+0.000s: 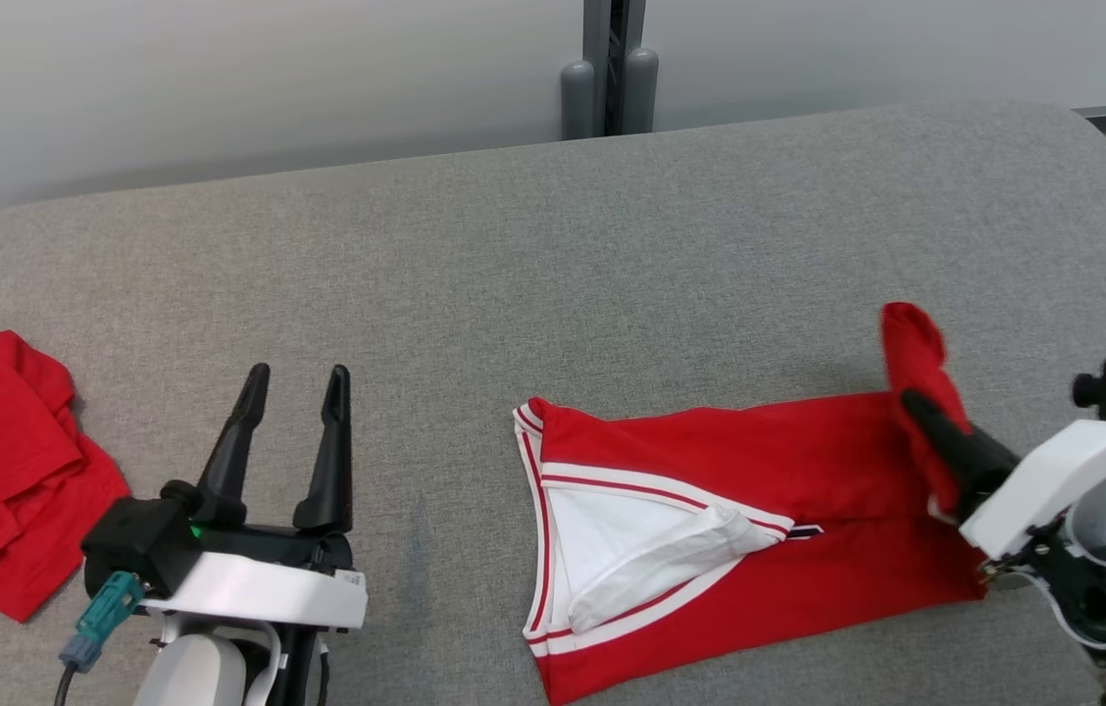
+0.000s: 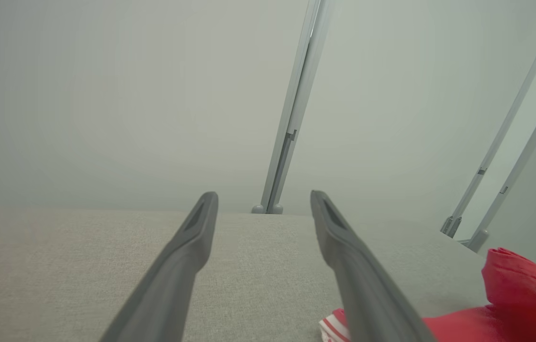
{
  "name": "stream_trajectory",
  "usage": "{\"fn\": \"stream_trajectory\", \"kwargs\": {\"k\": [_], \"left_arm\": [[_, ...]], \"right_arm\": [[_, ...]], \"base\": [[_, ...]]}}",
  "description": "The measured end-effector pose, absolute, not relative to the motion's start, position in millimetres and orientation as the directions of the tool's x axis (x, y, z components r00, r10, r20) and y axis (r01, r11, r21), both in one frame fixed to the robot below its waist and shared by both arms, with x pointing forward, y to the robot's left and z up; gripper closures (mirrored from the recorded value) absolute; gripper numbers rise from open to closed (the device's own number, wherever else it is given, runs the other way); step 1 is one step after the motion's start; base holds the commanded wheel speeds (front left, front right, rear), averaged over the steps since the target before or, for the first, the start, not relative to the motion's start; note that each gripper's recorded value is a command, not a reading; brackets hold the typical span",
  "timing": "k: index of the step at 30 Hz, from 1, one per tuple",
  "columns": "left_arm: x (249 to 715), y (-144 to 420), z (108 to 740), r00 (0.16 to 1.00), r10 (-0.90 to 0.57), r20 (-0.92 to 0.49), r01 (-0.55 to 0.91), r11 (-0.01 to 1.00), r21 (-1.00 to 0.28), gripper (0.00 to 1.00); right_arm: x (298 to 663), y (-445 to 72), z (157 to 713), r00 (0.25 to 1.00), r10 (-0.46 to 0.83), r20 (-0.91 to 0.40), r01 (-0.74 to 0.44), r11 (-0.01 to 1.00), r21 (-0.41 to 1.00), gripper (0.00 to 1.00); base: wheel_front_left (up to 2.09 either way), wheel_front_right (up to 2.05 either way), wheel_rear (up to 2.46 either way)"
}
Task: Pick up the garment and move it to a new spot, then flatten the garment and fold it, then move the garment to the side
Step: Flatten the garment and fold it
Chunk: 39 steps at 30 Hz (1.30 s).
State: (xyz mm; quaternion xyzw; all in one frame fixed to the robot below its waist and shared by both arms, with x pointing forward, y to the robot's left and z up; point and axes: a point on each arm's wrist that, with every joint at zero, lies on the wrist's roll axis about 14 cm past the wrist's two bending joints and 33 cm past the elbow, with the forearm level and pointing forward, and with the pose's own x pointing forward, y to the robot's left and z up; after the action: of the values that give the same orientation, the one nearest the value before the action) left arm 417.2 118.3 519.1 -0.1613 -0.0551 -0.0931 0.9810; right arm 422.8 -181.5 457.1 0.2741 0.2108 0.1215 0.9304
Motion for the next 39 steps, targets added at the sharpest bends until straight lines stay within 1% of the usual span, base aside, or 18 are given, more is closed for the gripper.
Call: {"fn": "stream_trajectory", "kwargs": {"k": [4, 7, 12, 16, 19, 27, 30, 33, 34, 35, 36, 37, 38, 39], "left_arm": [[419.2, 127.7, 519.4, 0.980, -0.141, 0.140, 0.178, 0.936, -0.303, 0.00], [418.7, 131.6, 519.0, 0.981, -0.133, 0.139, 0.170, 0.938, -0.302, 0.00], [416.7, 136.5, 518.6, 0.983, -0.122, 0.137, 0.159, 0.941, -0.298, 0.00], [414.5, 141.1, 517.9, 0.985, -0.110, 0.134, 0.146, 0.944, -0.297, 0.00], [412.9, 146.0, 516.9, 0.987, -0.097, 0.131, 0.132, 0.945, -0.299, 0.00], [405.4, 158.2, 512.4, 0.992, -0.058, 0.113, 0.091, 0.945, -0.313, 0.00], [402.1, 163.5, 510.3, 0.994, -0.041, 0.104, 0.072, 0.946, -0.316, 0.00], [398.9, 166.4, 510.5, 0.994, -0.032, 0.103, 0.064, 0.947, -0.316, 0.00], [398.2, 167.0, 510.5, 0.994, -0.030, 0.103, 0.062, 0.947, -0.315, 0.00], [397.7, 167.4, 510.4, 0.994, -0.029, 0.103, 0.060, 0.947, -0.315, 0.00], [397.3, 167.8, 510.3, 0.994, -0.028, 0.102, 0.059, 0.947, -0.315, 0.00], [396.9, 168.3, 510.3, 0.994, -0.027, 0.102, 0.058, 0.948, -0.314, 0.00], [396.7, 168.8, 510.1, 0.995, -0.025, 0.101, 0.056, 0.948, -0.314, 0.00], [396.5, 169.2, 510.1, 0.995, -0.024, 0.101, 0.055, 0.948, -0.314, 0.00]], "right_arm": [[416.0, -139.9, 465.8, 0.842, 0.453, -0.293, -0.174, 0.742, 0.647, 1.00], [407.5, -104.6, 473.2, 0.799, 0.542, -0.260, -0.207, 0.655, 0.727, 1.00], [396.0, -64.1, 485.2, 0.734, 0.641, -0.222, -0.268, 0.575, 0.773, 1.00], [389.6, -34.7, 490.1, 0.694, 0.693, -0.196, -0.284, 0.513, 0.810, 1.00], [388.9, -18.9, 489.4, 0.677, 0.711, -0.192, -0.286, 0.494, 0.821, 1.00], [388.1, 6.4, 470.7, 0.642, 0.730, -0.235, -0.246, 0.486, 0.838, 1.00], [382.8, 11.3, 459.3, 0.617, 0.740, -0.266, -0.222, 0.489, 0.844, 1.00], [377.6, 18.5, 456.4, 0.591, 0.758, -0.275, -0.222, 0.481, 0.848, 1.00], [376.8, 19.5, 455.1, 0.588, 0.759, -0.279, -0.223, 0.484, 0.846, 0.87], [375.9, 21.3, 454.8, 0.584, 0.763, -0.279, -0.223, 0.481, 0.848, 0.55], [374.9, 23.7, 455.2, 0.578, 0.768, -0.275, -0.225, 0.474, 0.851, 0.51], [373.6, 26.5, 456.0, 0.572, 0.774, -0.271, -0.227, 0.467, 0.855, 0.29], [372.8, 28.7, 456.6, 0.570, 0.777, -0.265, -0.229, 0.461, 0.858, 0.00], [373.0, 29.2, 456.9, 0.575, 0.775, -0.262, -0.230, 0.460, 0.858, 0.00]], "base": [[0.00, 0.00, 0.00], [0.00, 0.00, 0.00], [0.00, 0.00, 0.00], [0.00, 0.00, 0.00], [0.00, 0.00, 0.00], [0.00, 0.00, 0.00], [0.00, 0.00, 0.00], [0.00, 0.00, 0.00], [0.00, 0.00, 0.00], [0.00, 0.00, 0.00], [0.00, 0.00, 0.00], [0.00, 0.00, 0.00], [0.00, 0.00, 0.00], [0.00, 0.00, 0.00]]}}
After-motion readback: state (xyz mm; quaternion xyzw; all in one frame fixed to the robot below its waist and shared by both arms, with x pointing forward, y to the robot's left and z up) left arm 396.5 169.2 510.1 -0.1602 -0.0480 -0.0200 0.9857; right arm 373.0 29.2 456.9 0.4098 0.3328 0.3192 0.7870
